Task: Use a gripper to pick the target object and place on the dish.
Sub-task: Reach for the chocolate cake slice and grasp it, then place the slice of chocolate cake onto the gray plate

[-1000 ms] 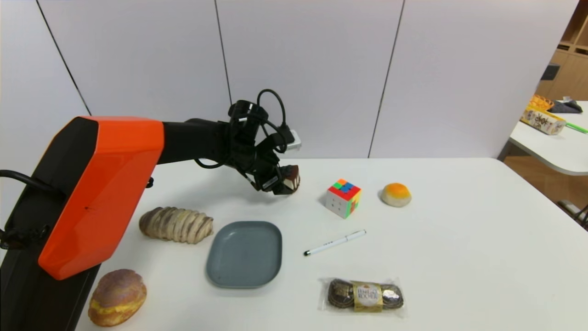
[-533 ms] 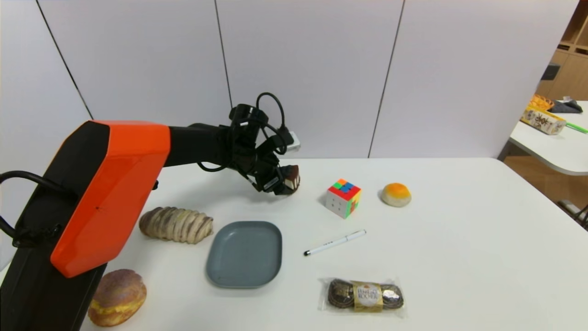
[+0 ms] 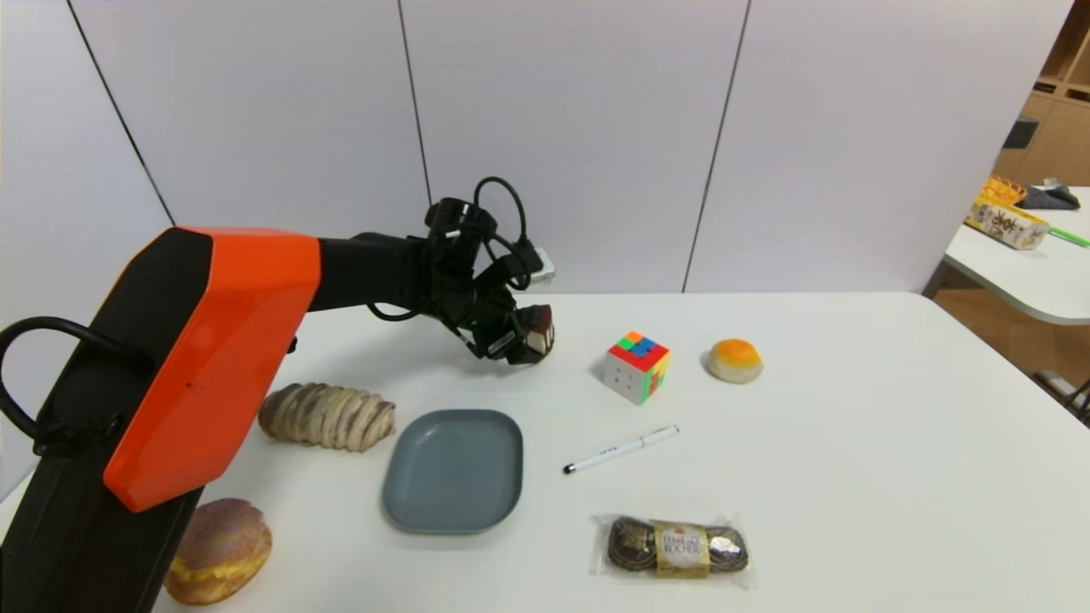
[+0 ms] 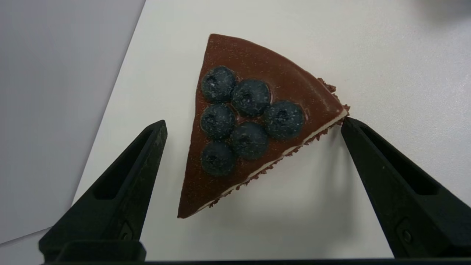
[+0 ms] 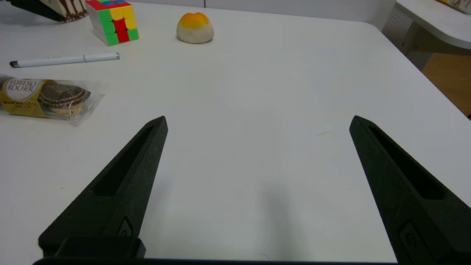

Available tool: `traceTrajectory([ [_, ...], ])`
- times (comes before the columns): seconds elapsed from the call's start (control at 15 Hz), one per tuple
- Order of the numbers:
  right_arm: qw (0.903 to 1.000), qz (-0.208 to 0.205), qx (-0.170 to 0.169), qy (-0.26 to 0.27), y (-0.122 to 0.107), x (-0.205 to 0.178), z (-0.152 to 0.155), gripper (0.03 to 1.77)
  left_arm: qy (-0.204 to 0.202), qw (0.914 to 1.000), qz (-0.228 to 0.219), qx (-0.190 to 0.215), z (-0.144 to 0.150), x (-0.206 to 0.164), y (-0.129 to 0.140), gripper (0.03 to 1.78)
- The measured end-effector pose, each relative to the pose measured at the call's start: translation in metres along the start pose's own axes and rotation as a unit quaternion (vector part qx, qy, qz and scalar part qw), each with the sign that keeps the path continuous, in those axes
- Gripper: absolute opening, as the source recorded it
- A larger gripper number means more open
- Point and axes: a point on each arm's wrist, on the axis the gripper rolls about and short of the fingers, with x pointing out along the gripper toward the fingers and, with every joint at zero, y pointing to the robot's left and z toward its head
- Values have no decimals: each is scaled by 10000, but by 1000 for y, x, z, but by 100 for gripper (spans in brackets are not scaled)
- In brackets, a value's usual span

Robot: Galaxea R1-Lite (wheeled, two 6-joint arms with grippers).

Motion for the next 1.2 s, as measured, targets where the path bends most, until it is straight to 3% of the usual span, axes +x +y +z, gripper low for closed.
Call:
traceTrajectory([
  [0.13, 10000, -2, 0, 0, 0, 0, 0, 171, 11, 10000, -14, -7, -1, 2, 0, 169],
  [0.33, 10000, 0, 0, 0, 0, 0, 0, 171, 18, 10000, -29, -25, -3, 3, 0, 120],
  [0.6, 10000, 0, -2, 2, 0, 0, 0, 171, 27, 10000, -40, -28, -3, 4, -1, 77],
  [0.73, 10000, -2, -3, 0, 0, 0, 0, 171, 21, 10000, -42, -15, -3, 4, -1, 29],
  [1.2, 10000, -2, 0, 0, 0, 0, 0, 171, -14, 10000, 4, -13, -1, -1, 1, 29],
])
